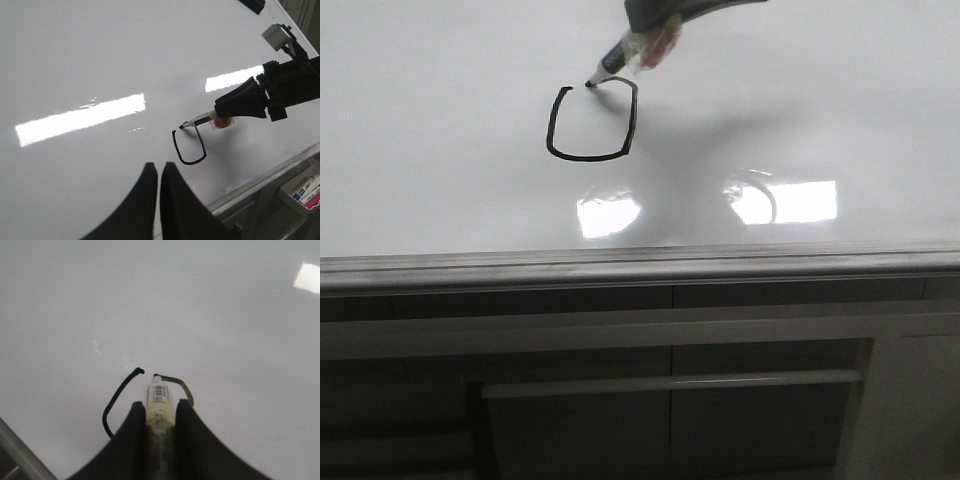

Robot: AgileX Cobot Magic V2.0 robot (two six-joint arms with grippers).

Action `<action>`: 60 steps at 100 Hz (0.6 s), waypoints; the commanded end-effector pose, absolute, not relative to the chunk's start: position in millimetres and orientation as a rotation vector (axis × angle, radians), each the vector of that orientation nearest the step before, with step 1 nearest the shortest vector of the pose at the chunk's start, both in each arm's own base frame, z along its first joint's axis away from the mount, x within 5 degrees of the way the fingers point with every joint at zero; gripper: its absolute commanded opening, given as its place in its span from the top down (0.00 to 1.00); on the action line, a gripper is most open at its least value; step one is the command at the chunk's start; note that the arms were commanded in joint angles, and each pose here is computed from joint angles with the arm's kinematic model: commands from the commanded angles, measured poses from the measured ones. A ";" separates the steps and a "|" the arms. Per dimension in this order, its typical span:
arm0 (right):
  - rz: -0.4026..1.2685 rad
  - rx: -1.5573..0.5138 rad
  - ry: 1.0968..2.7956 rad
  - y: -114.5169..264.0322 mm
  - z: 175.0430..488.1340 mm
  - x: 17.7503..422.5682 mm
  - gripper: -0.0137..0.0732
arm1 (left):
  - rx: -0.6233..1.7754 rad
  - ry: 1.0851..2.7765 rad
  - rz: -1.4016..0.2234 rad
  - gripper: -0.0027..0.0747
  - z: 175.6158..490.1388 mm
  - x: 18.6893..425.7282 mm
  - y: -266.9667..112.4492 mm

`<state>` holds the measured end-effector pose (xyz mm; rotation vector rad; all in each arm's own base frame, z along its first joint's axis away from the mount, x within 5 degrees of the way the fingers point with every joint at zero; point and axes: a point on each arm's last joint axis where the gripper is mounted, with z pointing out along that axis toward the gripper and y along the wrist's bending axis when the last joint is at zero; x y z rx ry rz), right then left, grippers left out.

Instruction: Write number 0 on whiteboard

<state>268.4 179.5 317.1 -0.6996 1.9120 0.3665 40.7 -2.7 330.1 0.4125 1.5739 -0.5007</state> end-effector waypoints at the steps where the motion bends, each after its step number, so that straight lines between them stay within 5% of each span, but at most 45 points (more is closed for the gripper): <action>1: 0.352 -0.723 1.887 184.1 321.1 272.6 0.91 | 0.418 1.498 -0.537 0.99 342.0 39.1 -4.9; 60: 0.363 -0.748 1.912 188.9 321.5 276.2 0.91 | 0.418 1.498 -0.537 0.99 342.0 39.1 -4.9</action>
